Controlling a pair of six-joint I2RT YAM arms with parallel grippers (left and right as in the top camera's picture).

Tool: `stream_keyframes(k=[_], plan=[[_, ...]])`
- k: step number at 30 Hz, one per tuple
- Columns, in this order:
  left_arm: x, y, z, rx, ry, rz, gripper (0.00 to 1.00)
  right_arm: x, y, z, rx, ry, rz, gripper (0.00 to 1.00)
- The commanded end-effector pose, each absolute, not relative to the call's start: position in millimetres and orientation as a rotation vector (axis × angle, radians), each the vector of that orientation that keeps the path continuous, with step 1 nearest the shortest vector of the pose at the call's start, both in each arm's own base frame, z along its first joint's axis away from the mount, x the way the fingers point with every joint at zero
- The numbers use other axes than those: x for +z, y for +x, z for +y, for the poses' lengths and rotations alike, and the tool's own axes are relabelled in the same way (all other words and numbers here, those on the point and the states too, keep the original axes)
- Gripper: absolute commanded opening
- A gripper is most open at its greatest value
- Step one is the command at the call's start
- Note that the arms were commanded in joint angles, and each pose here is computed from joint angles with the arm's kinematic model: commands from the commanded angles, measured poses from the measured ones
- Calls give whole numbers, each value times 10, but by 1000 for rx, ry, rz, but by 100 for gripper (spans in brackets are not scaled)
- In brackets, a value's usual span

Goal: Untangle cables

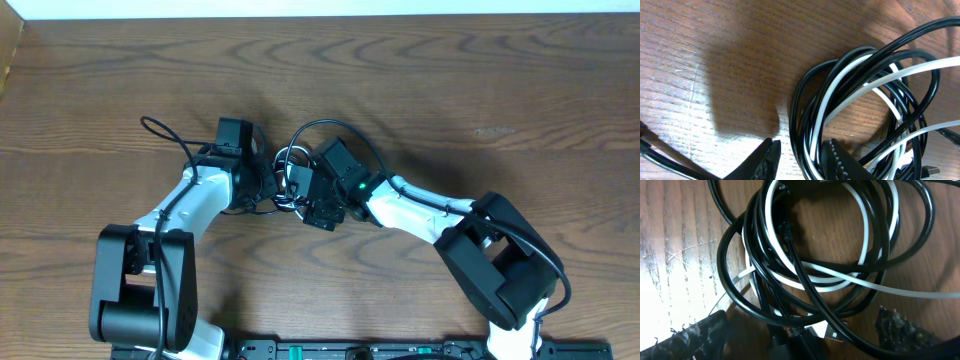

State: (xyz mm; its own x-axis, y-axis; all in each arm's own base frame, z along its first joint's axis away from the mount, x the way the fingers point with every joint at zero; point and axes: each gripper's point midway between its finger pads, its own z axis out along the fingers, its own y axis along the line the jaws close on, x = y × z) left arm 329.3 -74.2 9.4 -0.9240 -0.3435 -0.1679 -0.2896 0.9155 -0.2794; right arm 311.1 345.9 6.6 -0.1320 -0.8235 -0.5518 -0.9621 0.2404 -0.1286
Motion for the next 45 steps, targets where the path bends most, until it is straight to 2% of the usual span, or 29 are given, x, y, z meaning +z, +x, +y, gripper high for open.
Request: stream_keyframes(k=[1,5,8,11,14,16,22,28,33,38,43,45], plan=[[13,3230,-722,-356,-477,2889,32,-212,3047,3395,324,-1684,2032,90],[13,3230,-722,-356,-477,2889,31,-428,3002,3353,324,-1707,2071,84],[13,3231,-722,-356,-477,2889,31,-551,2936,3295,327,-1729,2113,72],[13,3232,-720,-354,-477,2889,31,-569,2881,3248,334,-1729,2155,69],[13,3232,-720,-354,-477,2889,31,-555,2841,3240,351,-1739,2163,49],[13,3231,-720,-354,-477,2889,31,-507,2831,3243,359,-1739,2161,47],[13,3233,-718,-352,-477,2888,31,-357,2661,3238,451,-1769,2179,48],[14,3242,-713,-349,-477,2884,31,-315,2579,3171,460,-1787,2214,63],[15,3247,-715,-350,-476,2882,31,-292,2577,3169,460,-1786,2213,70],[18,3270,-706,-343,-475,2872,32,-252,2560,3216,508,-1737,2242,70],[15,3279,-676,-318,-478,2867,32,39,2666,3311,520,-1658,2202,73],[17,3287,-677,-319,-477,2864,32,187,2757,3342,493,-1629,2158,82]])
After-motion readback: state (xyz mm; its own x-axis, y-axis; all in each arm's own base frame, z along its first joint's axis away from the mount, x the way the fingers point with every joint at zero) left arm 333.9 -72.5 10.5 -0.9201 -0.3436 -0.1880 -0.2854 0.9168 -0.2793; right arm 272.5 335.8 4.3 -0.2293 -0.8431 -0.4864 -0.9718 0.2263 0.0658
